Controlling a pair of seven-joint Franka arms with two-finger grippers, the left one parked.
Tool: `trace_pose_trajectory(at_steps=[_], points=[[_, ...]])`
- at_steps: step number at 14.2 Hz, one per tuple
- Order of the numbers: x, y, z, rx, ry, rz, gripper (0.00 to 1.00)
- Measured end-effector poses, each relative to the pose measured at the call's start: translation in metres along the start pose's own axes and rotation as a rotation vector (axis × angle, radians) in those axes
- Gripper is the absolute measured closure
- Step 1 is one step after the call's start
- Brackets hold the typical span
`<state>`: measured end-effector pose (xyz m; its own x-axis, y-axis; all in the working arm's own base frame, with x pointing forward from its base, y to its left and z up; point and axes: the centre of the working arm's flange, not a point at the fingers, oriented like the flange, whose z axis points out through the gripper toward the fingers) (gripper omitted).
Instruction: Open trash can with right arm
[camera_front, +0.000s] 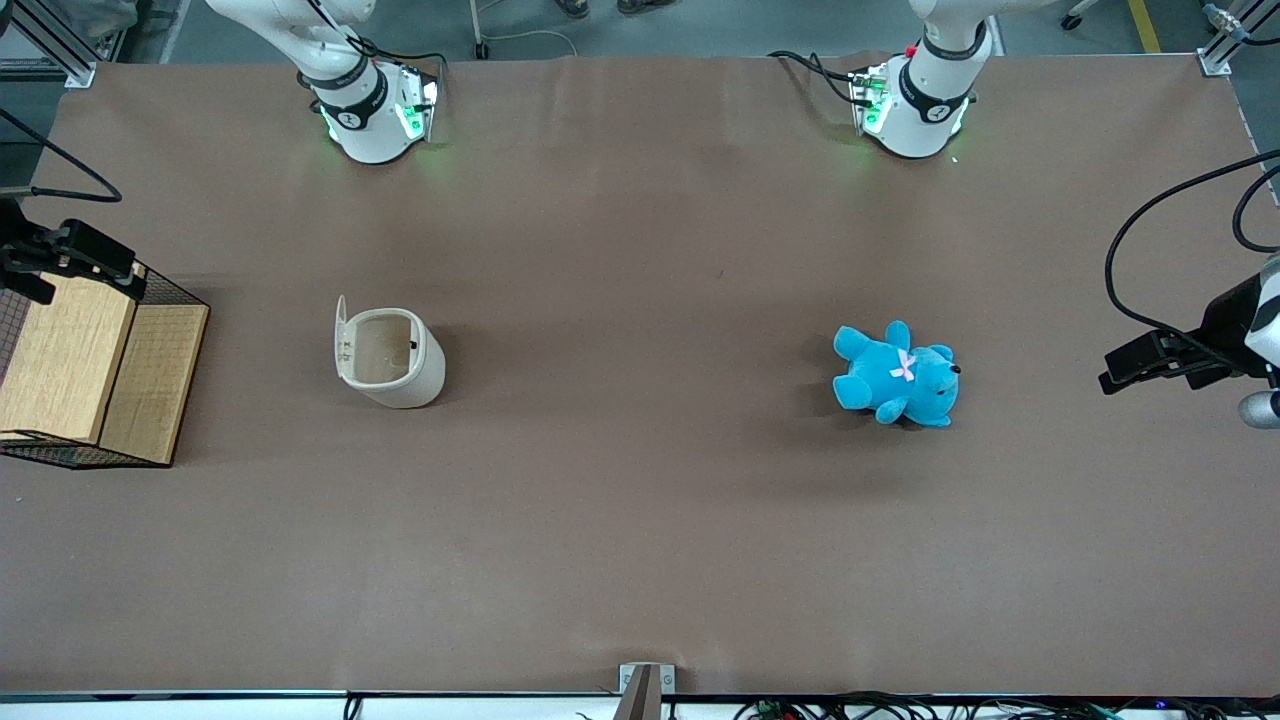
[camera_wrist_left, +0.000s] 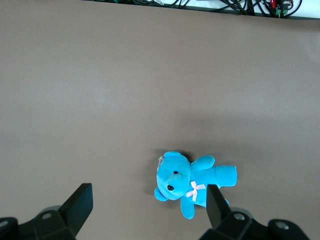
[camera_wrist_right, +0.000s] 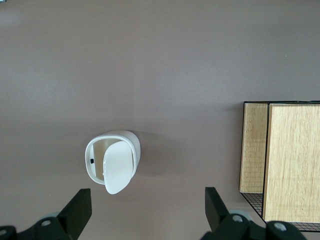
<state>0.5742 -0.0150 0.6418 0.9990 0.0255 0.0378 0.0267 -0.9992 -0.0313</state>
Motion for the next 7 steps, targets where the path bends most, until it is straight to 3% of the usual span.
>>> trace_pose_trajectory(at_steps=[7], points=[[0.0004, -0.0045, 0.0032, 0.001, -0.004, -0.008, 0.00]])
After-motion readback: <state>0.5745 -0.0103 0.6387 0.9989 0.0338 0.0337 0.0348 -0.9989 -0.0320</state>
